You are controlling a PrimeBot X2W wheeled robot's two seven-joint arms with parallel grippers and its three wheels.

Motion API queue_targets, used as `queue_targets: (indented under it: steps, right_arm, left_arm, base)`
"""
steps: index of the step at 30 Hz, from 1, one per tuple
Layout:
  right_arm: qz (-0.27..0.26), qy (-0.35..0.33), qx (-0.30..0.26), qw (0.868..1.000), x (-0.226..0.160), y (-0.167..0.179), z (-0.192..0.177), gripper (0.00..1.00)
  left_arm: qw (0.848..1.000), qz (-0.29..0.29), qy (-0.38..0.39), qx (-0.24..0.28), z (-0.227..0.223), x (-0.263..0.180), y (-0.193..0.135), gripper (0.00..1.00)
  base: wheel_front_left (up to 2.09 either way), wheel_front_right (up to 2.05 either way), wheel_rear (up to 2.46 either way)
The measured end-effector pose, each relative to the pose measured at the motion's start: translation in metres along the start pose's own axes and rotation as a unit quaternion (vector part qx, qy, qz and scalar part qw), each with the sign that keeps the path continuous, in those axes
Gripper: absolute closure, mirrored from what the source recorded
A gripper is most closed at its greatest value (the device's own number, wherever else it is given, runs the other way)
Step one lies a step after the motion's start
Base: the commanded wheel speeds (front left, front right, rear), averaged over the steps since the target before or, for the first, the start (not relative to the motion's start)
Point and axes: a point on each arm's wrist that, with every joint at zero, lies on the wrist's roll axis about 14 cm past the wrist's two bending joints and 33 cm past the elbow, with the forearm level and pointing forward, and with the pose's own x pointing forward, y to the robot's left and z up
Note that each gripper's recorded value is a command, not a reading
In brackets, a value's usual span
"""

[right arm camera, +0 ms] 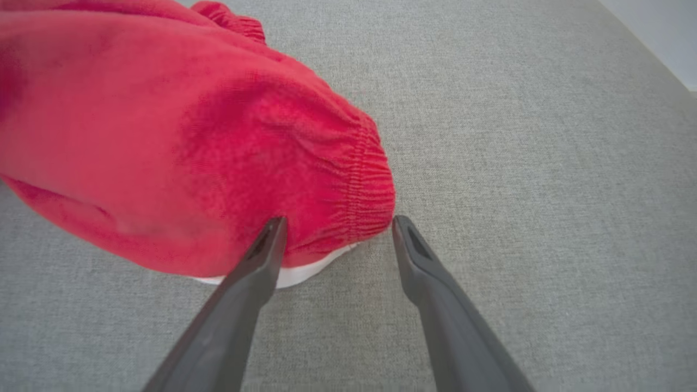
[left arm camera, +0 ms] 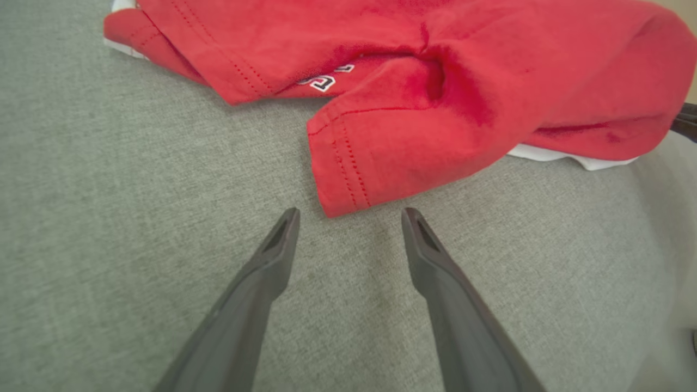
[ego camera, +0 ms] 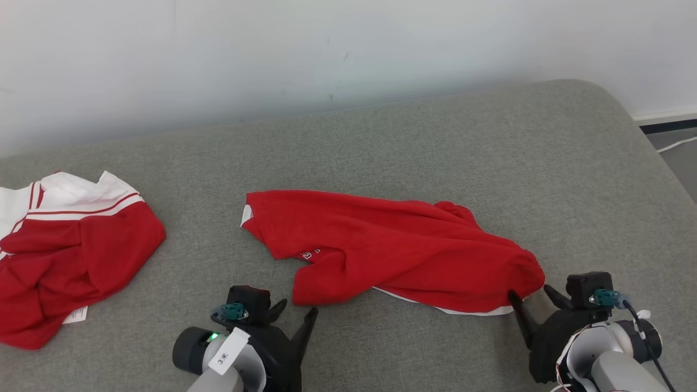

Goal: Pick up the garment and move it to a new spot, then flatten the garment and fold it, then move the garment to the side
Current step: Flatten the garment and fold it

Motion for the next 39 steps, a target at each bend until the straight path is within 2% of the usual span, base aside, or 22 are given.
queue_targets:
  steps: [1,2,3,6,7,8,9,21,22,23,32,39]
  right_arm:
    - [0.000,0.004,0.000,1.000,0.000,0.000,-0.003,0.00]
    - [-0.001,0.007,0.000,1.000,-0.001,0.000,-0.005,0.00]
    - [0.001,0.010,0.000,1.000,-0.001,0.001,-0.007,0.00]
    - [-0.001,0.012,-0.002,1.000,0.001,0.001,-0.006,0.00]
    - [0.000,0.010,-0.005,1.000,0.002,0.001,-0.004,0.09]
    - [0.000,0.007,-0.005,1.000,0.003,0.002,-0.001,0.58]
    - [0.001,0.004,-0.006,1.000,0.004,0.003,0.001,1.00]
    - [-0.004,-0.013,-0.009,1.000,0.008,0.000,0.004,1.00]
    - [-0.004,-0.015,-0.008,1.000,0.008,0.000,0.005,0.78]
    - [-0.004,-0.020,-0.006,1.000,0.008,0.000,0.007,0.00]
    - [0.001,-0.043,-0.006,0.999,0.006,-0.003,0.015,0.00]
    - [0.009,-0.036,-0.014,0.999,0.010,-0.001,0.017,0.00]
  left_arm:
    - [1.000,-0.001,-0.001,-0.002,0.000,0.000,0.000,0.64]
    - [1.000,-0.003,-0.004,-0.006,0.002,0.001,-0.002,0.86]
    - [1.000,-0.006,-0.008,-0.006,0.004,0.002,-0.003,0.97]
    - [0.999,-0.022,-0.020,-0.013,0.011,0.005,-0.013,1.00]
    - [0.999,-0.025,-0.024,-0.015,0.012,0.005,-0.015,1.00]
    - [0.999,-0.030,-0.026,-0.014,0.013,0.005,-0.018,1.00]
    - [0.999,-0.032,-0.027,-0.014,0.014,0.006,-0.020,1.00]
    - [0.999,-0.021,-0.047,-0.007,0.026,0.006,-0.009,1.00]
    - [0.999,-0.018,-0.049,-0.009,0.025,0.005,-0.007,0.59]
    - [0.999,-0.015,-0.050,-0.009,0.025,0.004,-0.006,0.00]
    - [0.999,-0.004,-0.044,-0.005,0.018,0.002,0.000,0.00]
    - [0.999,-0.009,-0.036,0.006,0.020,0.009,0.001,0.00]
  base:
    - [0.00,0.00,0.00]
    - [0.00,0.00,0.00]
    - [0.00,0.00,0.00]
    - [0.00,0.00,0.00]
    - [0.00,0.00,0.00]
    - [0.00,0.00,0.00]
    - [0.00,0.00,0.00]
    - [0.00,0.00,0.00]
    - [0.00,0.00,0.00]
    - [0.00,0.00,0.00]
    - [0.00,0.00,0.00]
    - [0.00,0.00,0.00]
